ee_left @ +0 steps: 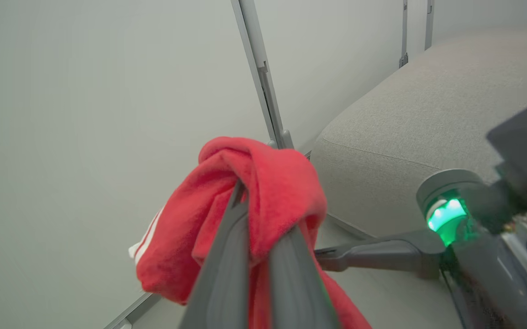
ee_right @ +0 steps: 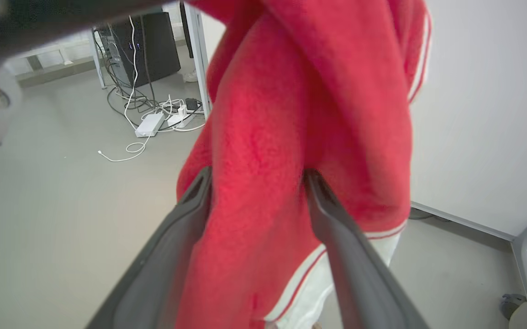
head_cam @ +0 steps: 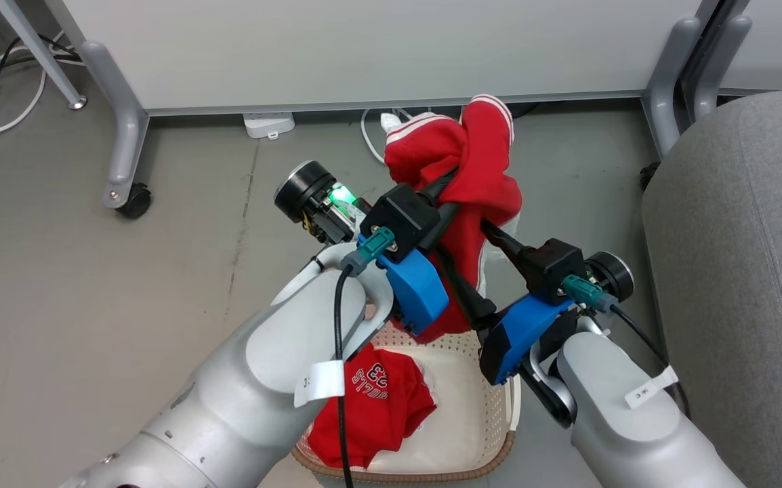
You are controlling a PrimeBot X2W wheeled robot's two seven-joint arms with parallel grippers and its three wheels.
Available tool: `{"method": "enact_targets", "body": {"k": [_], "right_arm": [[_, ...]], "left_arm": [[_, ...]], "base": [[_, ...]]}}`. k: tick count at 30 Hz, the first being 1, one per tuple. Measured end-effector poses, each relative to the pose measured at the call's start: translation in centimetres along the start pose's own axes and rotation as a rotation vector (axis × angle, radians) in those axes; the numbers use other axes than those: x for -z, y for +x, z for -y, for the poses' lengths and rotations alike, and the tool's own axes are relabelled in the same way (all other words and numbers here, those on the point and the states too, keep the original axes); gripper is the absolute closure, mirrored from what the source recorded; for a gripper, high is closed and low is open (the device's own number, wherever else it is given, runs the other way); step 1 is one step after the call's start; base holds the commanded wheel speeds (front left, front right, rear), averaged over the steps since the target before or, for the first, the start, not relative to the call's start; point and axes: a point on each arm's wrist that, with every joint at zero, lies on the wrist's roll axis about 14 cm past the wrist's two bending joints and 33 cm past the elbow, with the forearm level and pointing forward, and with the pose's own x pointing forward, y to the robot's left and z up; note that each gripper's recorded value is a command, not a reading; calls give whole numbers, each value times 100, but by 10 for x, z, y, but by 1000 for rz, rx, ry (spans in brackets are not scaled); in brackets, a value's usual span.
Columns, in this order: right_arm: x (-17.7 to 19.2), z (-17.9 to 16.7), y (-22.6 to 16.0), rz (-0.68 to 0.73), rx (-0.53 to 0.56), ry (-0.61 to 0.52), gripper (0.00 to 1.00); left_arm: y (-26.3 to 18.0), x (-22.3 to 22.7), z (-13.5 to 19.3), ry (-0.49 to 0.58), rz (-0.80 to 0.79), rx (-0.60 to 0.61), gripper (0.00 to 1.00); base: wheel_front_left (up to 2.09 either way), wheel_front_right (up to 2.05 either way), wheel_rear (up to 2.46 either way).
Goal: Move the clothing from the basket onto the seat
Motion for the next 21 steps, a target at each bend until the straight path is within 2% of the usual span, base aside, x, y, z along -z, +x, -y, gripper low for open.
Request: {"method": "enact_targets", "body": {"k": [1,2,3,21], "right_arm": [[4,-1,0,-15,-5,0,18],[7,-2,1,-28,-9,-2,56],[9,-2,2,-39,-13,-7,100],[-1,-2,2,-19,-16,-12,100]], "left_arm": [[0,-2,1,1,5,5,100],[1,-3,3,-1,10,6,100],[1,-4,3,-1,12,8,100],[4,-8,9,-2,19,9,100]], "base": [[0,0,0],[0,0,0],[0,0,0],[0,0,0]]}}
